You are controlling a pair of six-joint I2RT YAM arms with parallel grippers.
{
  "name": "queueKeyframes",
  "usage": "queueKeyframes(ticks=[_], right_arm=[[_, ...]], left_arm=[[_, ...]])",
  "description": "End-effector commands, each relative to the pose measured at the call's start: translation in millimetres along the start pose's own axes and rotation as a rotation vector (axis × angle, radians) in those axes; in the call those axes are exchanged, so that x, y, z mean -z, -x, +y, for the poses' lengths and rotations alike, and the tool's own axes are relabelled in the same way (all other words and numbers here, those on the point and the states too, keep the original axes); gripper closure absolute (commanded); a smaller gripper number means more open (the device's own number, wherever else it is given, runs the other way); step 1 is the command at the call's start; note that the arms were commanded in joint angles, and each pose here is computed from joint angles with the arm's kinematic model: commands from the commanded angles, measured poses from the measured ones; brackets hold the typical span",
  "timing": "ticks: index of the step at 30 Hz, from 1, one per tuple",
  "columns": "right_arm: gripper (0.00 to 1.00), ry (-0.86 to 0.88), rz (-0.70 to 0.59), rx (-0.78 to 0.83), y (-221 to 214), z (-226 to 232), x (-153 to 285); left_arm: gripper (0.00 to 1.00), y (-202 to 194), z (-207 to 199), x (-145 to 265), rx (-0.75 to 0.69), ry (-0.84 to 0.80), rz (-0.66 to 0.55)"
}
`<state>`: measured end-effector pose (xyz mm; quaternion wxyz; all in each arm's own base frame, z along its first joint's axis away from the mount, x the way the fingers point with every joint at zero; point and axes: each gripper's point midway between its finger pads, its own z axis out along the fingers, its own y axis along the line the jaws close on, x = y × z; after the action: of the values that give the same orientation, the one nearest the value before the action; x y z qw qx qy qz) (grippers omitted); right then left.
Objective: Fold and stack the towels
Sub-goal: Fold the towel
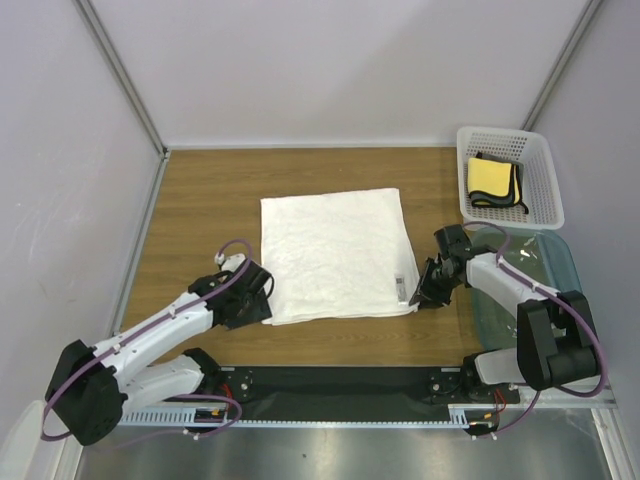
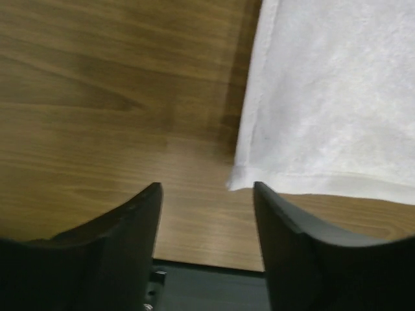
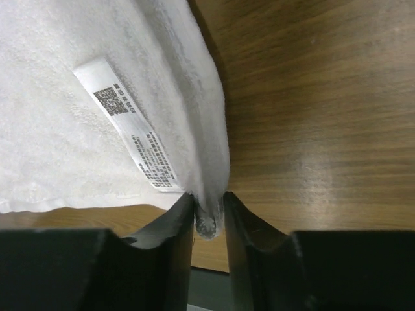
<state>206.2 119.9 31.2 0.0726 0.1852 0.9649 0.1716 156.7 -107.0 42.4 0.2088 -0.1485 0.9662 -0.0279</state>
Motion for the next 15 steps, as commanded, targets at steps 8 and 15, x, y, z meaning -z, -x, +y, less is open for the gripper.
queueKeyframes(ticks=[8, 15], right_arm=[[0.24, 0.038, -0.158, 0.188, 50, 41, 70], [0.21, 0.090, -0.396, 0.259, 119, 72, 74]], left_arm=[[0.17, 105, -22, 47, 0.111, -0.118, -0.240], [0.17, 163, -56, 11, 0.148, -0.200, -0.331]])
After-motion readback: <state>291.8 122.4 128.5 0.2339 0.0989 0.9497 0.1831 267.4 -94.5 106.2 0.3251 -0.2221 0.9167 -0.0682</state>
